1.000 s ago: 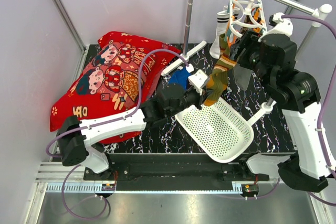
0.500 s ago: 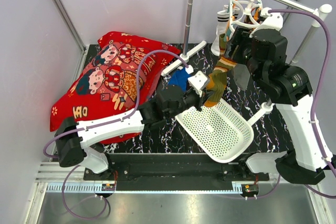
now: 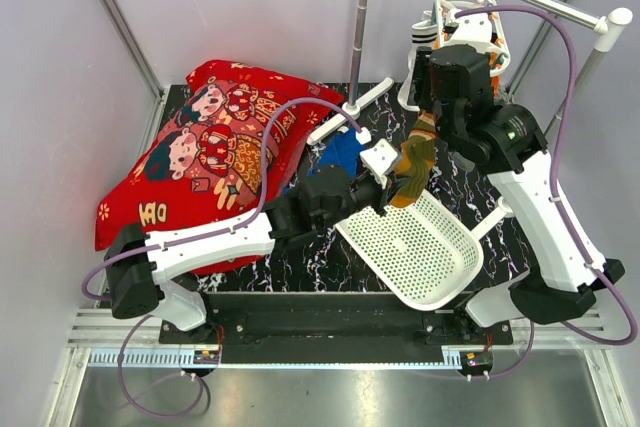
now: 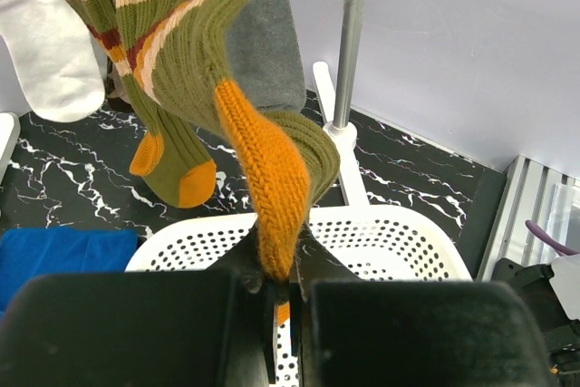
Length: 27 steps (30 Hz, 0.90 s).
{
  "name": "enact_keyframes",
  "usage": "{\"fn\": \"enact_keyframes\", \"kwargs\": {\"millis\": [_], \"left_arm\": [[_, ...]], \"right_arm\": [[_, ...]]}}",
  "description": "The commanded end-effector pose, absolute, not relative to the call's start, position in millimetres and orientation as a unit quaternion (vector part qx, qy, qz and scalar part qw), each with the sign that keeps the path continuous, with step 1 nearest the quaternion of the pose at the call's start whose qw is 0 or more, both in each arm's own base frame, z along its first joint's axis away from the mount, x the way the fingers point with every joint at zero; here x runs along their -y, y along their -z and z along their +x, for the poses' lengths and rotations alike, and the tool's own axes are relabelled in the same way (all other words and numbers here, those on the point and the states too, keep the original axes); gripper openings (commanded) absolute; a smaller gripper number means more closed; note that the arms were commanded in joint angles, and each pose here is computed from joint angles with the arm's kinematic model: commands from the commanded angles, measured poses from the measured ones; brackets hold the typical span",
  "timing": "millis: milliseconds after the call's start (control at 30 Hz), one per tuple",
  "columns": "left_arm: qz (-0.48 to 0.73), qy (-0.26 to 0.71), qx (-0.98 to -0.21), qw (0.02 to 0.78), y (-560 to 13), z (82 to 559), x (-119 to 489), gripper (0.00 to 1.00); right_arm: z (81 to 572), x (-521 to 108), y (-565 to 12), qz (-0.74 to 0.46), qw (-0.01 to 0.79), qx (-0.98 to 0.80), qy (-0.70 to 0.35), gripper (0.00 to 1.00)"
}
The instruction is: Remove the socks clipped to the hanger
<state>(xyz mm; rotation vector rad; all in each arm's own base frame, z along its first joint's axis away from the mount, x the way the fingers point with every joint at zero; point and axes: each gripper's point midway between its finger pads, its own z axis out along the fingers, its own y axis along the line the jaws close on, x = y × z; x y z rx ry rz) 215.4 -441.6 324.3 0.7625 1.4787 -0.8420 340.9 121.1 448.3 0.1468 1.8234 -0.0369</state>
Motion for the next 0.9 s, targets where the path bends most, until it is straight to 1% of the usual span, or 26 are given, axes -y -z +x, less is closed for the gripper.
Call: {"fn": "enact_keyframes", "kwargs": {"millis": [0,67,133,200,267,367,500,600,633,700,733,767,800,833,867], "left_arm": [[0.303,0.381,-0.599,0.635,-372,211,433,0.0],[0.302,0.38,-0.6,0.636,-370,212,432,0.0],[0.305,0.379,-0.6,0.635,-370,211,434,0.0],[0.305,0.378,-0.6,0.636,-370,212,435,0.0],[0.299,0.376,-0.602,0.637,-371,213,433,0.0],[0.295,0.381,-0.603,0.636,-370,212,432,0.0],[0.296,0.386,-0.601,0.634,-372,209,432,0.0],[0.294,0.385,-0.601,0.636,-373,210,429,0.0],[0.293,0.383,-0.6,0.638,-374,210,429,0.0],[0.292,0.383,-0.6,0.638,-375,210,428,0.0],[0.292,0.382,-0.601,0.638,-374,211,428,0.0],[0.291,0.381,-0.601,0.639,-373,211,427,0.0],[0.291,0.381,-0.602,0.638,-372,210,428,0.0],[0.291,0.38,-0.602,0.639,-372,211,427,0.0],[0.291,0.379,-0.602,0.639,-371,211,427,0.0]], "right_arm": [[339,-105,-465,0.084,0.629,-0.771,0.055,0.68],[337,-102,-466,0.087,0.632,-0.768,0.057,0.65],[338,-103,-472,0.083,0.643,-0.76,0.051,0.64],[339,-105,-476,0.073,0.651,-0.754,0.046,0.59],[339,-106,-475,0.064,0.653,-0.753,0.044,0.5],[338,-111,-476,0.056,0.66,-0.749,0.029,0.43],[340,-109,-475,0.061,0.66,-0.748,0.04,0.38],[341,-110,-475,0.058,0.66,-0.748,0.04,0.27],[342,-110,-475,0.058,0.661,-0.747,0.04,0.2],[342,-109,-476,0.059,0.662,-0.746,0.041,0.14],[342,-108,-477,0.06,0.663,-0.745,0.044,0.08],[342,-108,-477,0.059,0.662,-0.745,0.046,0.06],[342,-108,-477,0.06,0.663,-0.745,0.046,0.05],[341,-108,-478,0.061,0.663,-0.745,0.043,0.1],[339,-108,-477,0.067,0.662,-0.746,0.035,0.17]]}}
